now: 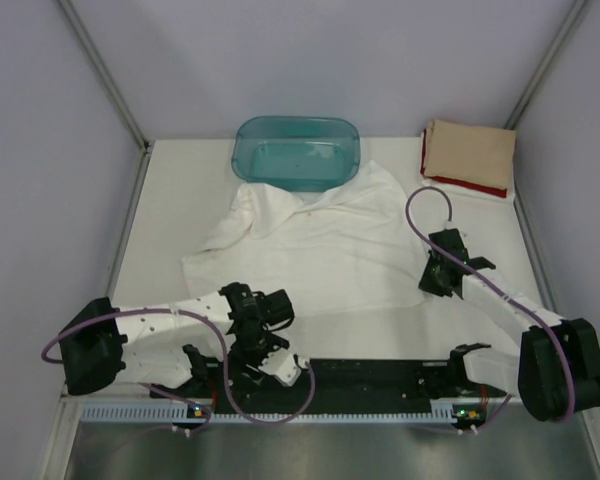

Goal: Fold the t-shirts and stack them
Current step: Grap the side of the flattened tshirt closest away from the robot with both arms

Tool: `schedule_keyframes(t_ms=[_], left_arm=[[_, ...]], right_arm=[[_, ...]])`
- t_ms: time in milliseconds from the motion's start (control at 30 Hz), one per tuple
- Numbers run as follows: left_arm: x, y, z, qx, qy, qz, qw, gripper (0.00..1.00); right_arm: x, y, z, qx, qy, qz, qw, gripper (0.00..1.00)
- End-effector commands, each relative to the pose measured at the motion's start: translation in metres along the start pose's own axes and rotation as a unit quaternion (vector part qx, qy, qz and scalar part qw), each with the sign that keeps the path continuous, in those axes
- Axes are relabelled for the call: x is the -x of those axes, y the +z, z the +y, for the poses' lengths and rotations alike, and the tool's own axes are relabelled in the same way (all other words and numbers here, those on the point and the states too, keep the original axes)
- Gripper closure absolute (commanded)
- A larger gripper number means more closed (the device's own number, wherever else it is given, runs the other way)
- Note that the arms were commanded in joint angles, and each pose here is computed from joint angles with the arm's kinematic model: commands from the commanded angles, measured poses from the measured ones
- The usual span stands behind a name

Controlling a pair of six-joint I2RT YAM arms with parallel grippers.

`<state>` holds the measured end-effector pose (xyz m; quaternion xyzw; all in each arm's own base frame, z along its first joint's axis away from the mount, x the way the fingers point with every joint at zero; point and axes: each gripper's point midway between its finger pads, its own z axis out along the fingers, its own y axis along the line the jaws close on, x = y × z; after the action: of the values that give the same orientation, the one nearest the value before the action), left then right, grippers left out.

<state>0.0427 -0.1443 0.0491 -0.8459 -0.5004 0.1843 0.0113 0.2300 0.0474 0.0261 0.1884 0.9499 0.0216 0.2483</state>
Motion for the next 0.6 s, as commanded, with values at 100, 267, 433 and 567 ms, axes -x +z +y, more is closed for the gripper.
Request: schedule_keyframes(t_ms=[100,267,433,567], left_arm=[[-0.037,0.024,0.007,0.014,0.005,0.096,0.995,0.42],[-0.048,0.017,0.021,0.051,-0.008,0.133,0.990,0.74],[-0.056,0.015,0.024,0.070,-0.018,0.148,0.986,1.00],[-0.061,-0.023,0.061,0.164,-0.067,0.137,0.975,1.00]], right_arm=[[0.012,-0.002,-0.002,-0.014,0.006,-0.017,1.000,1.00],[0.012,-0.001,-0.002,-0.014,0.006,-0.016,1.000,1.00],[0.013,-0.002,0.000,-0.011,0.003,-0.015,1.000,1.00],[0.013,-0.006,0.006,0.001,0.006,-0.009,1.000,1.00]])
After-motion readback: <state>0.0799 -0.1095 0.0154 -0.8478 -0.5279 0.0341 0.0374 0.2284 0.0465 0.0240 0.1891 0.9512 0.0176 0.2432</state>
